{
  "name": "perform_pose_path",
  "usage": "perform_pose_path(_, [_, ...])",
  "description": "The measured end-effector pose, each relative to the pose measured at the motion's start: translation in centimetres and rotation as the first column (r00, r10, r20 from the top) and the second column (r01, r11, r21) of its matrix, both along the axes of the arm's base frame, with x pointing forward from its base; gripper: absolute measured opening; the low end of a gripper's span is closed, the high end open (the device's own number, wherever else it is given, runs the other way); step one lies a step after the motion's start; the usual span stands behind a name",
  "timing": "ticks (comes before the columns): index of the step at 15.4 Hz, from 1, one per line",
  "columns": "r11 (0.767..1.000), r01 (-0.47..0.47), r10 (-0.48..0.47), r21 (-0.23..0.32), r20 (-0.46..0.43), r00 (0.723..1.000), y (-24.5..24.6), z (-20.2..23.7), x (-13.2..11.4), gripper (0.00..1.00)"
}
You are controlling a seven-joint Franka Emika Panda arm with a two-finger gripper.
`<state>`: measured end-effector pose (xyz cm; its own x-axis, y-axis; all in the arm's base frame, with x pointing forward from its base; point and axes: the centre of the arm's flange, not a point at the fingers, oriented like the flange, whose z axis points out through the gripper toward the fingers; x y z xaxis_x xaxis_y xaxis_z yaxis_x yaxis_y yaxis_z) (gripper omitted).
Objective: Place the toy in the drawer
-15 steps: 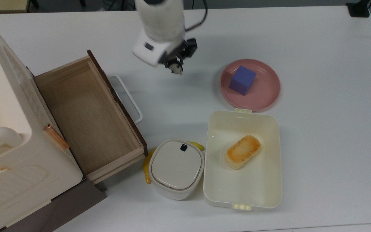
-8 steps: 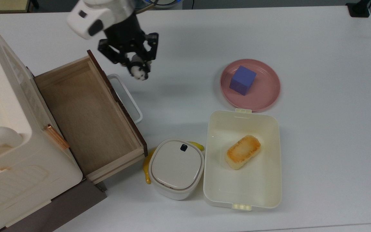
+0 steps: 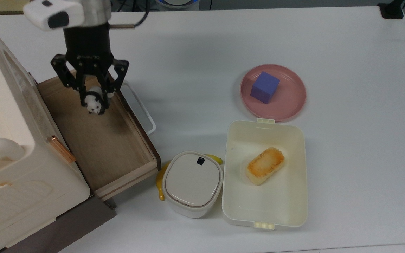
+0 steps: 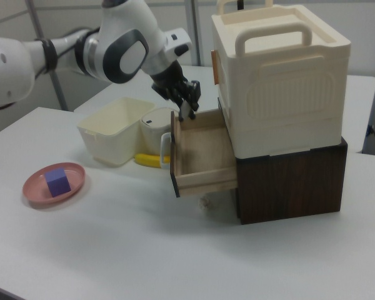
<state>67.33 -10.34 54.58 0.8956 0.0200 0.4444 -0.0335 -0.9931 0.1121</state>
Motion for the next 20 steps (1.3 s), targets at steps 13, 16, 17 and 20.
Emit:
perform_pose_path(13, [0.999,0.003,-0.008,-0.038,-0.137,0.991,2.0,-2.9,-0.2,1.00])
perform_pose_path(16, [0.998,0.045,-0.035,0.033,-0.271,0.962,4.1,-0.3,-3.3,1.00])
perform_pose_path(17, [0.997,0.050,-0.030,0.059,-0.306,0.952,4.6,0.6,-4.3,1.00])
perform_pose_path(20, [0.993,0.033,0.015,0.110,-0.405,0.914,6.9,2.5,-7.1,1.00])
